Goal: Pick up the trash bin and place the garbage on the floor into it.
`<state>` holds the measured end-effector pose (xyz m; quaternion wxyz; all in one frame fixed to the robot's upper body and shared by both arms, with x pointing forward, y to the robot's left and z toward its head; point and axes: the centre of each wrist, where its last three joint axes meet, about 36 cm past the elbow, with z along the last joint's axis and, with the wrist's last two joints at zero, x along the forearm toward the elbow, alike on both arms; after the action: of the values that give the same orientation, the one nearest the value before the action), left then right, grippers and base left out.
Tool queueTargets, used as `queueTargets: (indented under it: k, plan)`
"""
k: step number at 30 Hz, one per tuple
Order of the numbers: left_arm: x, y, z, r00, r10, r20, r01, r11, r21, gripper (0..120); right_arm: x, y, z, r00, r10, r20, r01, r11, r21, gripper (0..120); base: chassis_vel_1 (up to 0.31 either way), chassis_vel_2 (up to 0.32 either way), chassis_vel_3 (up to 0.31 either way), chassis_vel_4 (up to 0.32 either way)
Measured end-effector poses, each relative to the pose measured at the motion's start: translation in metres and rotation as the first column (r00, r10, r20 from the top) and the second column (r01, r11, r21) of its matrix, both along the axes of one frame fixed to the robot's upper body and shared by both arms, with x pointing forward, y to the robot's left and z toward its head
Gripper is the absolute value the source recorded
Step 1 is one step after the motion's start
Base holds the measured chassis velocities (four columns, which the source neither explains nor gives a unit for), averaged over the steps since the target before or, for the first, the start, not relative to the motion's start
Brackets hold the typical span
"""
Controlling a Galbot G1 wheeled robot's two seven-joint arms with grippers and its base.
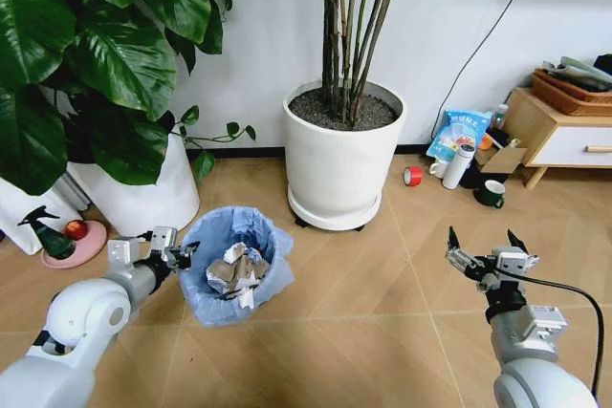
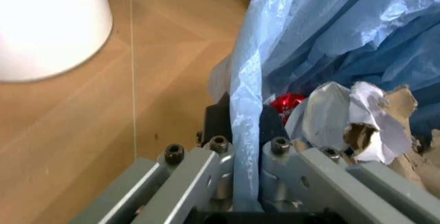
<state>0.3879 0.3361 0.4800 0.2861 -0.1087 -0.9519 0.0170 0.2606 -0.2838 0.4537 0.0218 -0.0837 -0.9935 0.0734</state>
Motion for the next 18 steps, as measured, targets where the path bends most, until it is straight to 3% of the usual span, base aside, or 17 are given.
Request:
queueTargets:
  k: [18]
  plan:
    - [-0.023,-0.015,-0.01,1.0,-0.01,-0.014,0.009,1.0,-0.025,0,-0.01,0.005,0.001,1.0,0.029,-0.001,-0.029,0.999,-0.015,100,0.238,-0.172,-0.236,0.175]
